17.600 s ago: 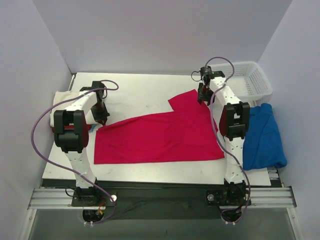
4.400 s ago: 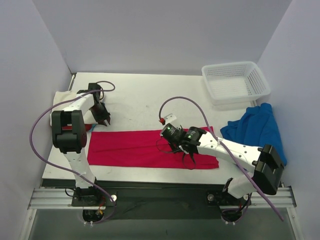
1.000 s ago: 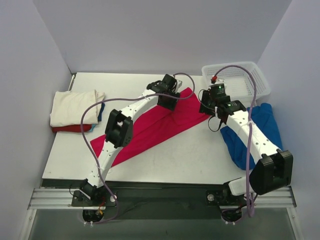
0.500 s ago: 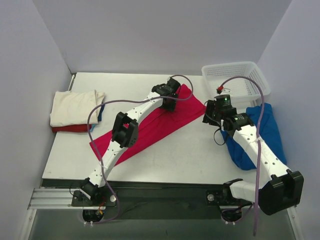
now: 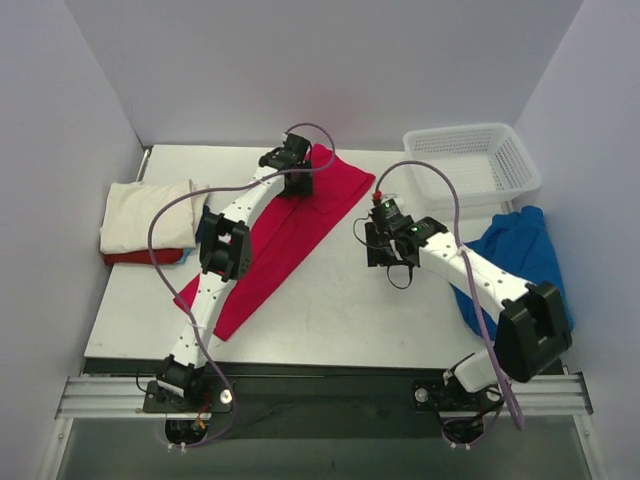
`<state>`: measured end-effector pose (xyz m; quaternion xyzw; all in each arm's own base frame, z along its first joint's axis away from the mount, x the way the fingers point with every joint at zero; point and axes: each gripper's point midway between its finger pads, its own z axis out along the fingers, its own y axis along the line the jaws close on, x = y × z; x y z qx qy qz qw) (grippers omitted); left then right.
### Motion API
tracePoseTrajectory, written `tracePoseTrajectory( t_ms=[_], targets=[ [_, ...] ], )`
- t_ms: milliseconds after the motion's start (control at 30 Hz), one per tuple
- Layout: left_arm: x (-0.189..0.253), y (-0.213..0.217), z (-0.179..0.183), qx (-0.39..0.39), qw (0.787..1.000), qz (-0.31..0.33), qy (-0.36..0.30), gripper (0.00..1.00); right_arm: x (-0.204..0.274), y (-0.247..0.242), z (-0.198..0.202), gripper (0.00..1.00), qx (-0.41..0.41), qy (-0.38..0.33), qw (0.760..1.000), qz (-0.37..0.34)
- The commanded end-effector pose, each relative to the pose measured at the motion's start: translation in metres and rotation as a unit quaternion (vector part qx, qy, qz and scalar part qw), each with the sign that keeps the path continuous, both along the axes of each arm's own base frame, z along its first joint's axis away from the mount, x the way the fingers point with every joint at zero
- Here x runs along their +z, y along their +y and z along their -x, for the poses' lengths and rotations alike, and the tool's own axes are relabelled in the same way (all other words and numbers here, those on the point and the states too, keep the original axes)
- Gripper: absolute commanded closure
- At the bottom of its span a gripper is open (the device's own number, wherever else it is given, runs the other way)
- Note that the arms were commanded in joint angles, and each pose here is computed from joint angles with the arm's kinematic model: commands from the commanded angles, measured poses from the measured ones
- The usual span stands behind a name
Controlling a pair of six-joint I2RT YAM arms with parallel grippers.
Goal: Fold and stack the t-shirts
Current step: Rotate the tshirt 90 degrees
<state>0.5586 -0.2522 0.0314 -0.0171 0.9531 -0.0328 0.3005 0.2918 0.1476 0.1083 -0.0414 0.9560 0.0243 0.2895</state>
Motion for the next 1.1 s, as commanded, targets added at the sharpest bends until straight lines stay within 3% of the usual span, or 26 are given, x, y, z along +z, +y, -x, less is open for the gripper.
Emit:
tracePoseTrajectory(
  t_ms=[0,233,433,533,700,1067],
  targets=[
    [0.030,-0.032,-0.030,-0.063,0.992,0.086,-0.062,0.33,0.005,0.023,-0.010,0.58,0.036,0.005,0.999,0.015],
    [0.131,-0.014,-0.039,-0.088,0.980,0.100,-0.150,0.22,0.008,0.139,-0.016,0.58,0.220,-0.006,0.973,0.062],
    [0.192,0.072,-0.033,-0.006,0.983,0.050,-0.174,0.22,-0.010,0.229,0.010,0.59,0.350,0.033,0.935,0.032],
    [0.188,0.129,-0.031,0.051,0.986,0.024,-0.156,0.22,-0.023,0.253,0.024,0.58,0.396,0.053,0.916,0.033],
    [0.189,0.185,-0.026,0.106,0.984,0.014,-0.141,0.22,-0.031,0.289,0.038,0.58,0.434,0.071,0.898,0.006],
    [0.182,0.212,-0.021,0.123,0.985,0.024,-0.123,0.22,-0.087,0.304,0.045,0.60,0.442,0.094,0.891,0.047]
  ],
)
